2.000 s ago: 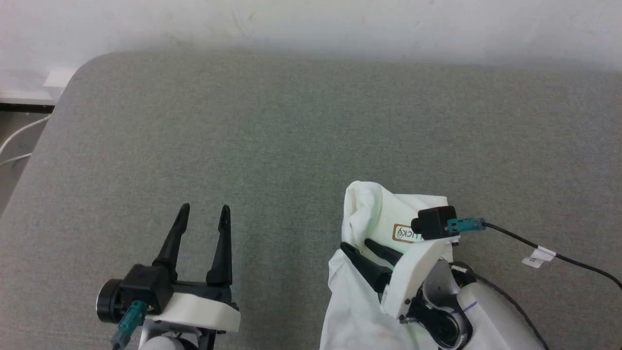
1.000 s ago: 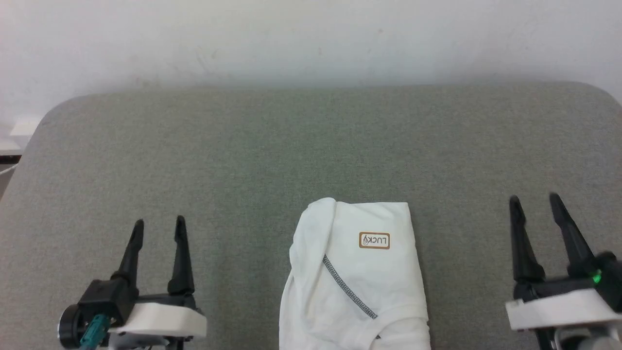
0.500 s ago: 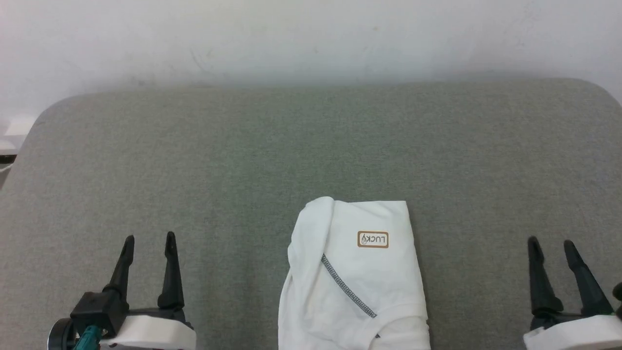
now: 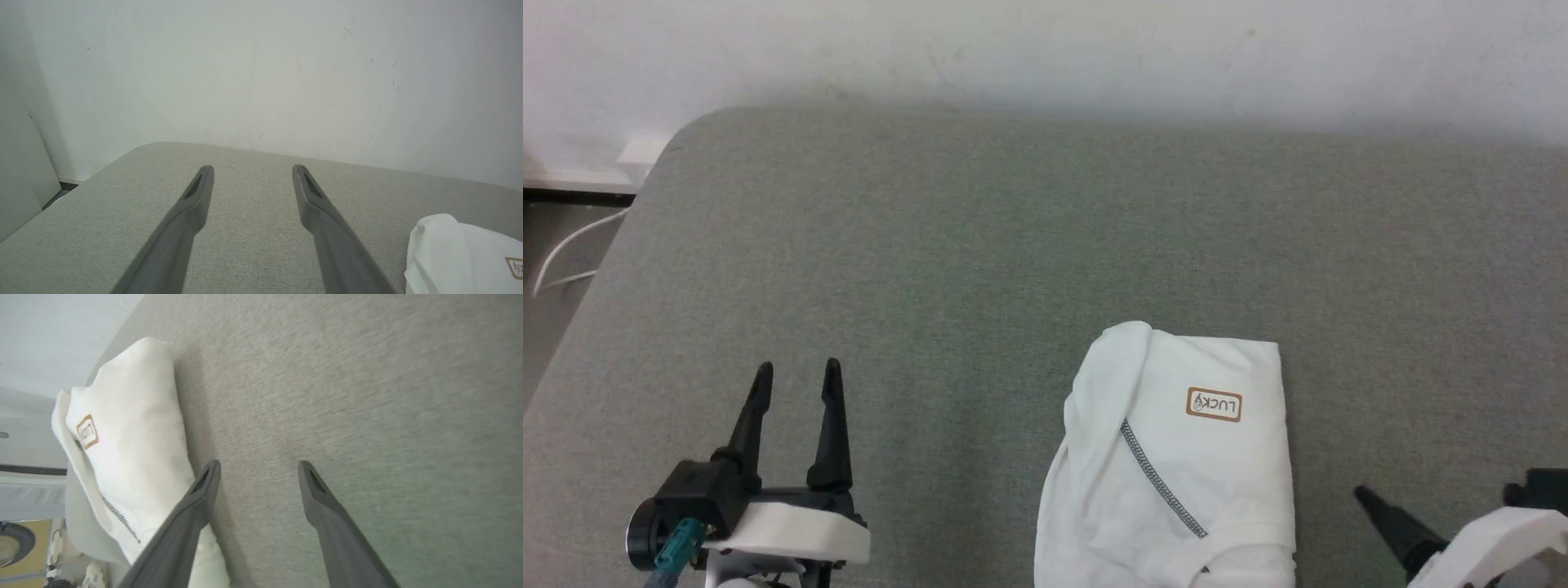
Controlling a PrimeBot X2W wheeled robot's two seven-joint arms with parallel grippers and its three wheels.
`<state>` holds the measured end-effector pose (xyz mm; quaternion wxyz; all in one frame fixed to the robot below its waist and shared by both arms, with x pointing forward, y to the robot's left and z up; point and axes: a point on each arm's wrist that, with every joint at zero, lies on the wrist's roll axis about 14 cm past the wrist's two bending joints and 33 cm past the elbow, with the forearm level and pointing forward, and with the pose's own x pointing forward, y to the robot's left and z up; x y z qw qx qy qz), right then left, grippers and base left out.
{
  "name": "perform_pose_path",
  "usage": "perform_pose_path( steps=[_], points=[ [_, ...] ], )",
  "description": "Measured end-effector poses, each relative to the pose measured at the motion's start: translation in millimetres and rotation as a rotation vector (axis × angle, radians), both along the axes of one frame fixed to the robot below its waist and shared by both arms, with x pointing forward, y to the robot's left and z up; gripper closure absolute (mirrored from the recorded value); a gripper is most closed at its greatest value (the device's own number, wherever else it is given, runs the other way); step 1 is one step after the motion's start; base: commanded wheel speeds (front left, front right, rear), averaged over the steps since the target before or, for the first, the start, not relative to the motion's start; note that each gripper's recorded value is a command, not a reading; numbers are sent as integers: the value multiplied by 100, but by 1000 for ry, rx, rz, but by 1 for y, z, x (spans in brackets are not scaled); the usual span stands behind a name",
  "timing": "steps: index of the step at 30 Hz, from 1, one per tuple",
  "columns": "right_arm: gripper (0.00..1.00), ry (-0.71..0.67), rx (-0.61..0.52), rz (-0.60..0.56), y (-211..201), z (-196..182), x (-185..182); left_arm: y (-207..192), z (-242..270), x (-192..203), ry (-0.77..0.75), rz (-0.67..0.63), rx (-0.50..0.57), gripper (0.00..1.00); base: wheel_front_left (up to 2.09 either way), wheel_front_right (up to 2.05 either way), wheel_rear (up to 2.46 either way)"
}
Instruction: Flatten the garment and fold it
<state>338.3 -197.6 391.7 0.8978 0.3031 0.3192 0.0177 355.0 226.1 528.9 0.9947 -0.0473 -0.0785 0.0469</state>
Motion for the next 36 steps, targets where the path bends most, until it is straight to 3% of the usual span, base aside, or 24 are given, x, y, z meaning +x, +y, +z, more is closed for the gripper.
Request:
perform_pose_path(
  steps=[4,7,13,14,15,16,22,26,36],
  points=[
    [0,67,228,90,55,0,6,6,-2,-4,8,21,-3,0,0,0,0],
    [0,92,337,138,81,3,11,10,-2,-4,7,32,-5,0,0,0,0],
    [0,184,388,210,112,-15,12,10,-6,2,19,32,-12,0,0,0,0],
    [55,195,386,221,115,-17,12,9,-7,3,24,29,-12,0,0,0,0],
    [82,201,386,228,117,-19,13,8,-9,4,28,27,-12,0,0,0,0],
    [100,206,390,234,119,-19,14,7,-10,5,31,25,-13,0,0,0,0],
    [100,207,366,267,125,-22,14,2,-12,9,36,12,-17,0,0,0,0],
    [100,146,272,290,116,-16,17,0,-7,9,22,8,-19,0,0,0,0],
    [100,12,-238,364,46,0,34,-24,9,13,-31,-54,-41,0,0,0,0]
  ],
)
